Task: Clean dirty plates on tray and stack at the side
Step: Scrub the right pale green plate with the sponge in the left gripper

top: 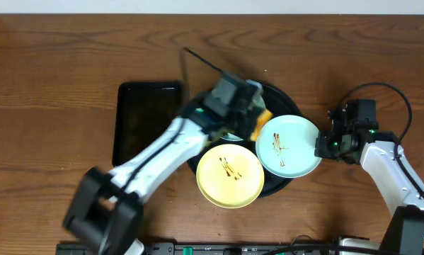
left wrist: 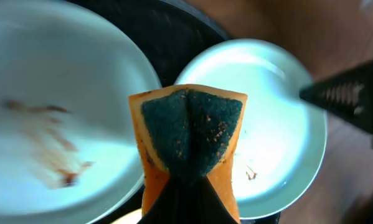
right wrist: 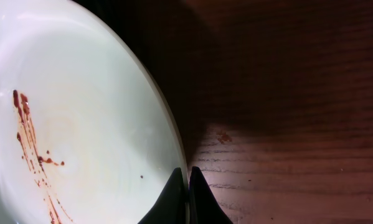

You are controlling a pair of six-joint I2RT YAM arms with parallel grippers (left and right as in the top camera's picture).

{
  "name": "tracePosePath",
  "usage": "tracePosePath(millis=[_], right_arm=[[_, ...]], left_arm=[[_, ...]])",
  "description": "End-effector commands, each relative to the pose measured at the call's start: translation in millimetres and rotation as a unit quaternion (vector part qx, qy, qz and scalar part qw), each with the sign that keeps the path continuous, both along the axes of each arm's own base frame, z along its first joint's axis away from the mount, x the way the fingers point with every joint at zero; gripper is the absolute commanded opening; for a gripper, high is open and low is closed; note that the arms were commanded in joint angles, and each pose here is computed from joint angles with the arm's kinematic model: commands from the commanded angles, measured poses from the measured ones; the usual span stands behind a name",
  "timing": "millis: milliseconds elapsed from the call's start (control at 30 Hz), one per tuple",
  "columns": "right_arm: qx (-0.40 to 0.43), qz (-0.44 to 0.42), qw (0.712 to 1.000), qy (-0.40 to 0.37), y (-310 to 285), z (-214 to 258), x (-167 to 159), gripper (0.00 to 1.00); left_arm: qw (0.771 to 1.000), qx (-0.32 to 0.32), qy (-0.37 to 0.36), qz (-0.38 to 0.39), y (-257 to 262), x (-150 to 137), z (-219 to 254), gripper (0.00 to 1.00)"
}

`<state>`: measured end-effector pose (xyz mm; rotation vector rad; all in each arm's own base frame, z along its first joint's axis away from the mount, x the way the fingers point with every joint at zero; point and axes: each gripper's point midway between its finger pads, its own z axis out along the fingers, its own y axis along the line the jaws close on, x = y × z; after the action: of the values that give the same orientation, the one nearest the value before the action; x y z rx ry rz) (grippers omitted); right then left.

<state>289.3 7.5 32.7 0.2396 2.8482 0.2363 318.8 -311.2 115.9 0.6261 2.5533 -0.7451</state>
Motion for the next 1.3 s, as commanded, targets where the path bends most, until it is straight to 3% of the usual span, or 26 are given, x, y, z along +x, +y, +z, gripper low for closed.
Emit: tracePosePath(millis=[0, 667, 900, 1067, 1267], right_arm=[[0.001, 0.001, 1.000, -0.008, -1, 4, 5, 0.01], [0.001, 0.001, 1.000, -0.007, -1, 4, 5, 0.01], [0.002, 0.000, 1.000, -0.007, -1, 4, 5, 0.01], [0.002, 0.001, 1.000, -0.004, -1, 3, 4, 0.01], [0.002, 0.001, 1.000, -0.004, -1, 3, 3, 0.01]], left_arm=[[0.999, -0.011, 0.020, -0.025, -33, -4, 3, 0.07], [0.992, 0.034, 0.061, -0.106, -97, -50, -81, 0.07], [0.992, 0.126, -0.013, -0.015, -59, -2, -96, 0.07], [0.992, 0.117, 0.013, 0.043, -41, 15, -97, 0.08], [0.992, 0.050, 0.107, -0.035, -70, -33, -92, 0.08]])
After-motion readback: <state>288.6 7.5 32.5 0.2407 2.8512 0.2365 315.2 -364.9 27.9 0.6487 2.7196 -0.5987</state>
